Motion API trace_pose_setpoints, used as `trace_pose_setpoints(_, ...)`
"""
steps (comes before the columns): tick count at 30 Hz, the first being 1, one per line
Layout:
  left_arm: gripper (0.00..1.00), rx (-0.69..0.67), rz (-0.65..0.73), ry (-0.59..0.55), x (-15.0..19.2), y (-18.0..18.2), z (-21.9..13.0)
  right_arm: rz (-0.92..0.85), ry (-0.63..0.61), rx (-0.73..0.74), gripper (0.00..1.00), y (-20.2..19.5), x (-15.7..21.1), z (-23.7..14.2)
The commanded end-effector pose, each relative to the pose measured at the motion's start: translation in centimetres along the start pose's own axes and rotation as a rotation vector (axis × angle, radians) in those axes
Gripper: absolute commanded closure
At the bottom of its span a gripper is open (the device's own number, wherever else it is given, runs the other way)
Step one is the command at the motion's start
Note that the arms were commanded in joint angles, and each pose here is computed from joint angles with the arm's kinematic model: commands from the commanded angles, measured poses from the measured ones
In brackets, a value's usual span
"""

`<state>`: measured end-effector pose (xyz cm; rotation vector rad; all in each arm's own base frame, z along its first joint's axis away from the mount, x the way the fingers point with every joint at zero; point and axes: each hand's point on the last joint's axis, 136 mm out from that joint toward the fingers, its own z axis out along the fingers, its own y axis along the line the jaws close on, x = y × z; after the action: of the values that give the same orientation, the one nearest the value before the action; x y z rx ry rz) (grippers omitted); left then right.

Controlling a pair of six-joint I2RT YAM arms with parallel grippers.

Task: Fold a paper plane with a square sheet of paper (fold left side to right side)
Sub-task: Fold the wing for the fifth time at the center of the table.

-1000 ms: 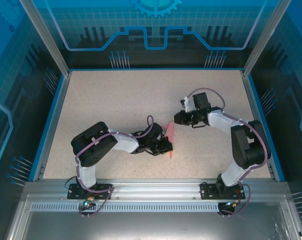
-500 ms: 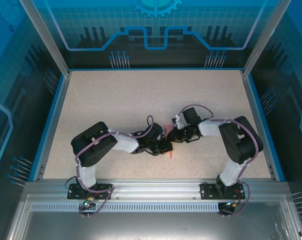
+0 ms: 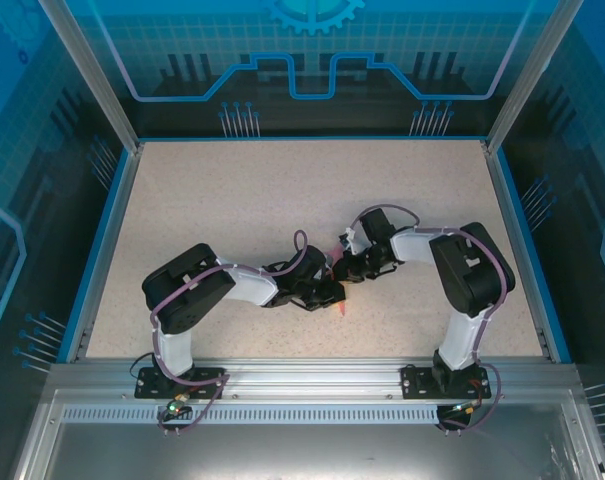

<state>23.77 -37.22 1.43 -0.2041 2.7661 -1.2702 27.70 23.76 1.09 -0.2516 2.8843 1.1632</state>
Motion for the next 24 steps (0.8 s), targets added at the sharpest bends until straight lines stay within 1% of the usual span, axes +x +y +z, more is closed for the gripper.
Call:
trace_pose_setpoints(1, 1.00, -0.187, -0.086, 0.110, 3.7, 5.9, 0.0, -0.080, -0.126, 0.067, 0.90, -1.5, -4.4, -0.7)
trace_pose_setpoints(9, 1.00, -0.186, -0.088, 0.109, 3.6, 5.9, 0.0, -0.081, -0.139, 0.069, 0.90, -1.6, -5.6, -1.2)
trace_pose_setpoints(15, 1.00, -0.176, -0.076, 0.108, 3.6, 5.5, 0.0, -0.060, -0.109, 0.084, 0.90, -2.2, -5.5, -0.5)
trace_pose_setpoints(22, 1.00, -0.134, -0.043, 0.099, 3.2, 4.0, -0.3, -0.025, -0.073, 0.182, 0.90, -3.9, -4.9, -0.5)
trace_pose_setpoints(24, 0.95, -0.112, -0.013, 0.089, 3.0, 3.0, -0.8, -0.010, -0.058, 0.208, 0.90, -4.3, -4.8, -0.5)
